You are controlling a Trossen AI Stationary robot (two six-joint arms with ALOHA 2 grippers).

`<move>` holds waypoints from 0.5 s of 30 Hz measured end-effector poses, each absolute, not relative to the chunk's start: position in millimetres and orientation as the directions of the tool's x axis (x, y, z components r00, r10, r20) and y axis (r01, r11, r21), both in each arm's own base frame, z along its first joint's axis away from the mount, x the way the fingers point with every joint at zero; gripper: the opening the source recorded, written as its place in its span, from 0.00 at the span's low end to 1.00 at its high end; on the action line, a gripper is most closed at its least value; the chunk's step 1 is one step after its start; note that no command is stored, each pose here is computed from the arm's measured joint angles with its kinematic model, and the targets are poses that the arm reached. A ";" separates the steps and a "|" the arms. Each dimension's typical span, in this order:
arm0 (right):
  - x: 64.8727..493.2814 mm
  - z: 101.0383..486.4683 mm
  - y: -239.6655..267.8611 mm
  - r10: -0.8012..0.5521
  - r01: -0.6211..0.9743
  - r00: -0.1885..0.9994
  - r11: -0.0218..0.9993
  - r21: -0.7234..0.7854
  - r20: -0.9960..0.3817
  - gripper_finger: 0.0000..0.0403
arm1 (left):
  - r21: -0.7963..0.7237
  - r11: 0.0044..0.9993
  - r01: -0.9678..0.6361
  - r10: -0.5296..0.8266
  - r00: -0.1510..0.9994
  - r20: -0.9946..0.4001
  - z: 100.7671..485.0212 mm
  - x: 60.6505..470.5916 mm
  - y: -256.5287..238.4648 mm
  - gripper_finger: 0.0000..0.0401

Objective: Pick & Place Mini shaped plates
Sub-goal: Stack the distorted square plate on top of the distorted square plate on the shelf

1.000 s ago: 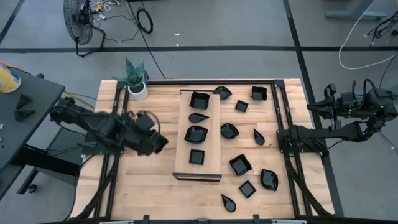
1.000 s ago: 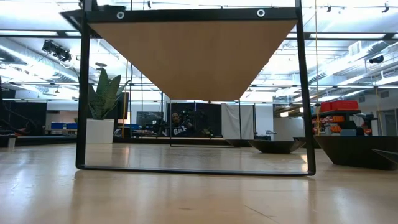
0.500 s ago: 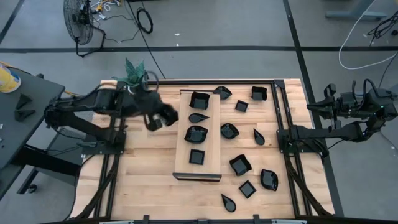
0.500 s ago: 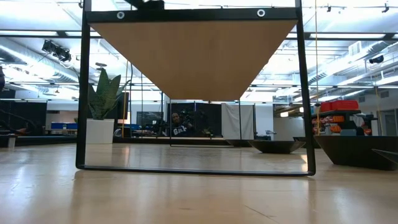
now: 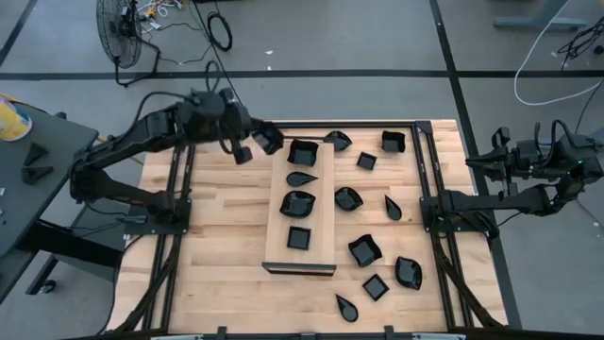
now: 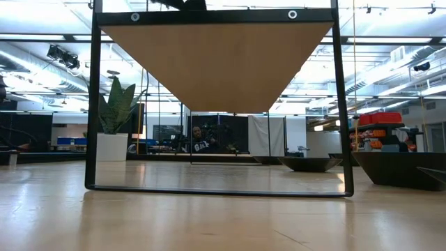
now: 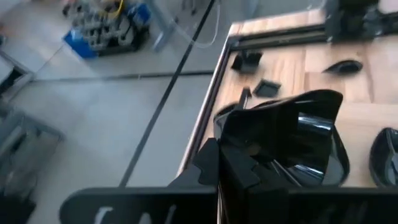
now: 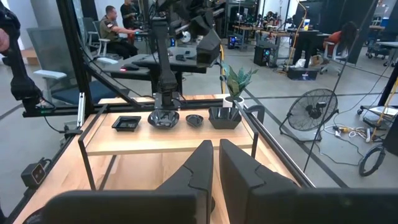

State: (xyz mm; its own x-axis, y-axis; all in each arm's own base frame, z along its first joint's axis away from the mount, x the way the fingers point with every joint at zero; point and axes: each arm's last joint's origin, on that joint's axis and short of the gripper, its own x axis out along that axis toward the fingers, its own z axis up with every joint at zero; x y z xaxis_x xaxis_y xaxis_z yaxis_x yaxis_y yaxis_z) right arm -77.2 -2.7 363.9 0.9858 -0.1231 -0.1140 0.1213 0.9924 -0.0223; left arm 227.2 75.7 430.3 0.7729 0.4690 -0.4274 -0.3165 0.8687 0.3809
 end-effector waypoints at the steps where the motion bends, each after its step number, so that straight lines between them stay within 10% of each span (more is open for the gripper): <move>1: -77.1 363.9 -2.7 -0.123 0.121 0.986 0.992 -0.022 -0.114 0.08 | 0.384 0.876 -0.292 0.446 0.793 -0.414 431.7 227.6 78.9 0.00; 15: -77.2 363.9 -2.7 -0.123 0.121 0.986 0.992 -0.022 -0.114 0.08 | 0.490 0.844 -0.219 0.362 0.906 -0.220 438.8 242.6 132.5 0.00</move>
